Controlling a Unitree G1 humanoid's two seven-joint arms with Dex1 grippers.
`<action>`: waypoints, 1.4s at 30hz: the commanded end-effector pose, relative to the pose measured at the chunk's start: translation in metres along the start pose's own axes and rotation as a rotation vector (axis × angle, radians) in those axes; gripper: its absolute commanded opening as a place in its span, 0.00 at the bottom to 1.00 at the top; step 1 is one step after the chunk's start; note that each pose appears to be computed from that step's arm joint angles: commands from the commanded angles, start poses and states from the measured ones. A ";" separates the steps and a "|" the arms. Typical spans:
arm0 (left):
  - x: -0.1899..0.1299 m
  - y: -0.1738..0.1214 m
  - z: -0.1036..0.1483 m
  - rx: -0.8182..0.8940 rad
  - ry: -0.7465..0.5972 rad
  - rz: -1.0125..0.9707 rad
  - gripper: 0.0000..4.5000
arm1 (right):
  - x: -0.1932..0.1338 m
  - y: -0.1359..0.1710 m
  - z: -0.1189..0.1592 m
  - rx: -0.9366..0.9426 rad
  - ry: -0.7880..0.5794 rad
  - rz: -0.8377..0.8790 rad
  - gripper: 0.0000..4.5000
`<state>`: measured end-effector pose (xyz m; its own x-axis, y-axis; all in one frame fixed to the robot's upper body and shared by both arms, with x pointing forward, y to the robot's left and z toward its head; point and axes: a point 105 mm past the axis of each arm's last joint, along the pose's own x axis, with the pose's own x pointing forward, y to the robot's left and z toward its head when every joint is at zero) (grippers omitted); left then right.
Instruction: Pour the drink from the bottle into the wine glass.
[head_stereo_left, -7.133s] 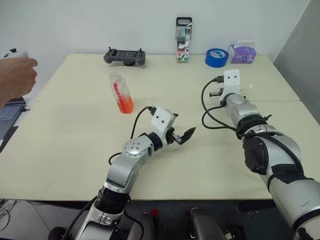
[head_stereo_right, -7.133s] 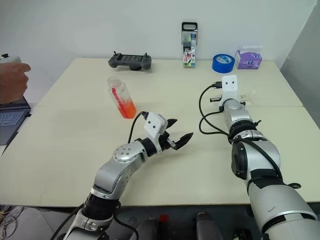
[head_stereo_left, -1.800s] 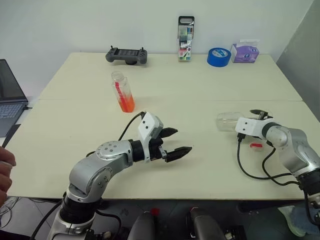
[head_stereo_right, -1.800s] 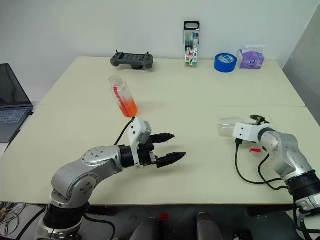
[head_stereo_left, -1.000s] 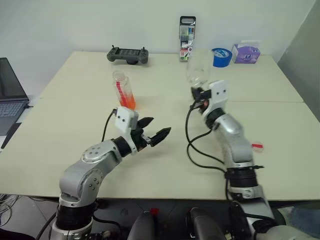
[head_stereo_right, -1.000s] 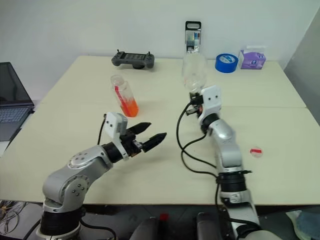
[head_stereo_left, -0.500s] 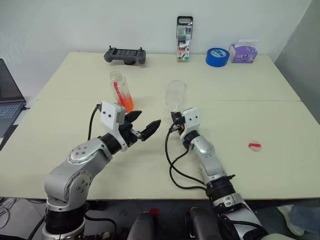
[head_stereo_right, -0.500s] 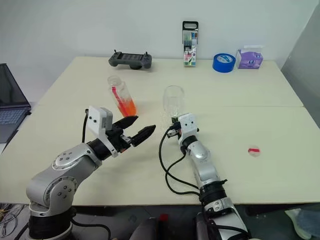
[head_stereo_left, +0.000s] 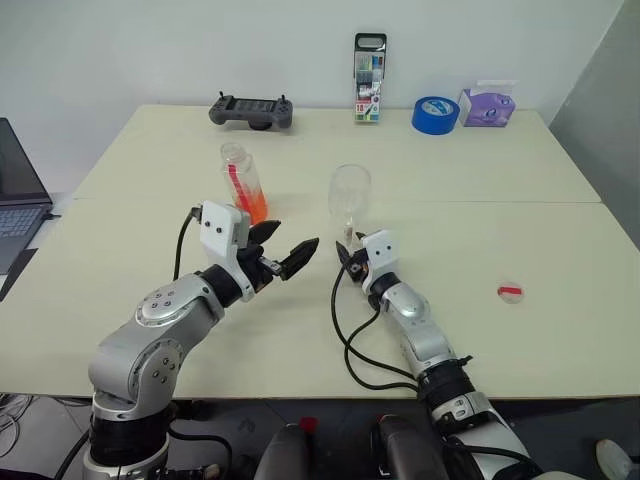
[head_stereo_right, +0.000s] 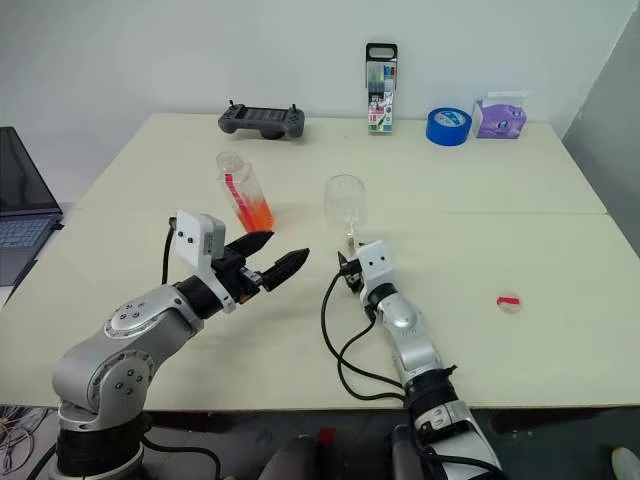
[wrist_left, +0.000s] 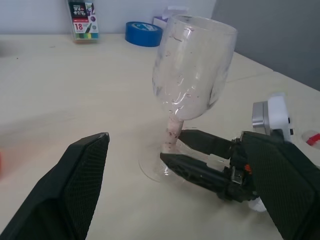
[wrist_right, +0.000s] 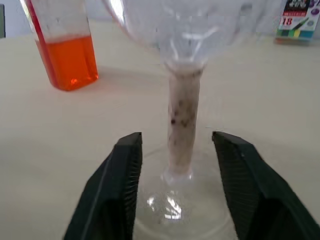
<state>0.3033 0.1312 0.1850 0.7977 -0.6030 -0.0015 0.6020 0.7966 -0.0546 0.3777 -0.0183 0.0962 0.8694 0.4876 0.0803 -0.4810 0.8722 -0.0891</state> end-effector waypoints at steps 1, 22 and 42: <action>0.000 0.003 0.002 0.026 -0.027 0.013 1.00 | -0.004 -0.001 0.029 -0.018 -0.087 0.011 0.88; -0.004 0.093 0.005 0.167 -0.157 0.511 1.00 | -0.122 -0.066 0.230 -0.178 0.029 0.395 0.99; 0.024 0.119 0.035 0.161 -0.129 0.518 1.00 | -0.111 -0.036 0.226 -0.197 0.111 0.671 0.99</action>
<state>0.3935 0.2103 0.2020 0.9865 -0.1323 0.0965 0.1281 0.9906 0.0488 0.2749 -0.0950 0.3060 0.4045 0.8966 -0.1804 -0.9056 0.3651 -0.2160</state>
